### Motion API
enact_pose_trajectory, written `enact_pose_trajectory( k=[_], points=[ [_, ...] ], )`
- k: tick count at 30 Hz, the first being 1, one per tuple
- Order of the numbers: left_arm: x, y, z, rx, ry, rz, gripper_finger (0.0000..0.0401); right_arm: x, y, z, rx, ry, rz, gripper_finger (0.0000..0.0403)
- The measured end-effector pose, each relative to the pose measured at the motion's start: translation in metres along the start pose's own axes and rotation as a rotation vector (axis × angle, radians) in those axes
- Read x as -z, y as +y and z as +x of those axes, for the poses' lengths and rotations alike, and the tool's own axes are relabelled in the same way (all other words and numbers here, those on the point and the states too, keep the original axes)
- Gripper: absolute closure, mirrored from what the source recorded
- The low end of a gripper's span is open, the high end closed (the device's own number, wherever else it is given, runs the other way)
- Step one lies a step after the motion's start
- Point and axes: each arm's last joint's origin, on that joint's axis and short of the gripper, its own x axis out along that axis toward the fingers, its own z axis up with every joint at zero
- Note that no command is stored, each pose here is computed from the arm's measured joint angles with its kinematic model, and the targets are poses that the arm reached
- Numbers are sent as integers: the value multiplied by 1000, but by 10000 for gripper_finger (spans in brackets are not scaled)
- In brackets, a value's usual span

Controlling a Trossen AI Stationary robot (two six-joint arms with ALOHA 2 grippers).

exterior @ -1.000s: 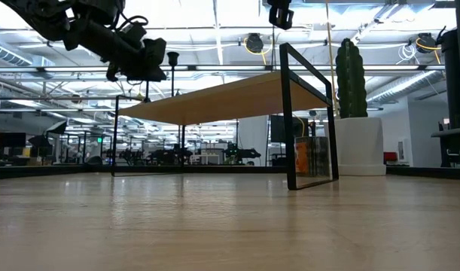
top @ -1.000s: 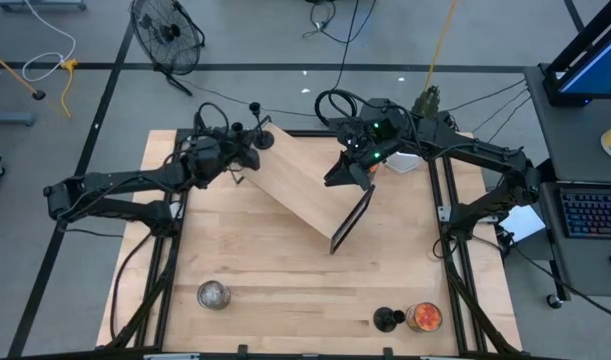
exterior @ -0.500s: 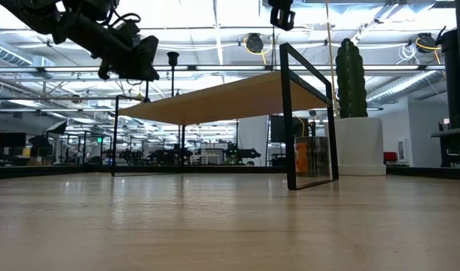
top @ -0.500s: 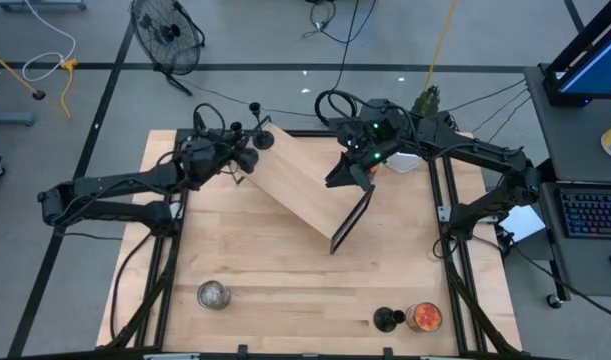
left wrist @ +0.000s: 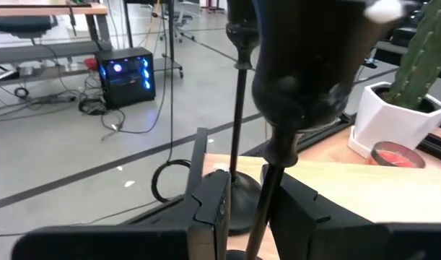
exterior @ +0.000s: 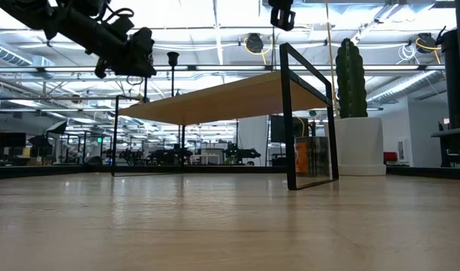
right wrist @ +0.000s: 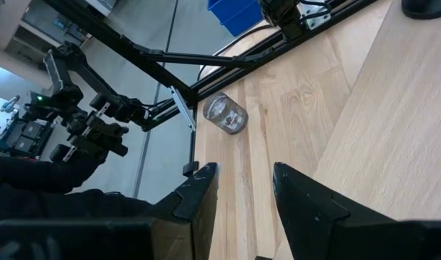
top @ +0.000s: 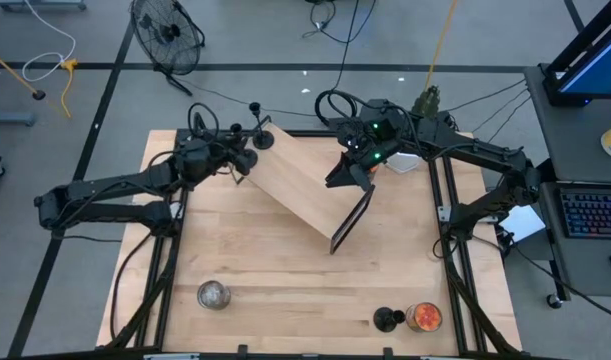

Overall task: Pick & Place candle stick holders
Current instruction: Put the top candle holder on the shelf

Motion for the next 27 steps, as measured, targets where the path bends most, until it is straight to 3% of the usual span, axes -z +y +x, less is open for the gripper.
enact_pose_trajectory(
  k=[27],
  points=[
    [4,1,0,-12,42,18,313,0,0,0,-1,-1,-1,275]
  ],
)
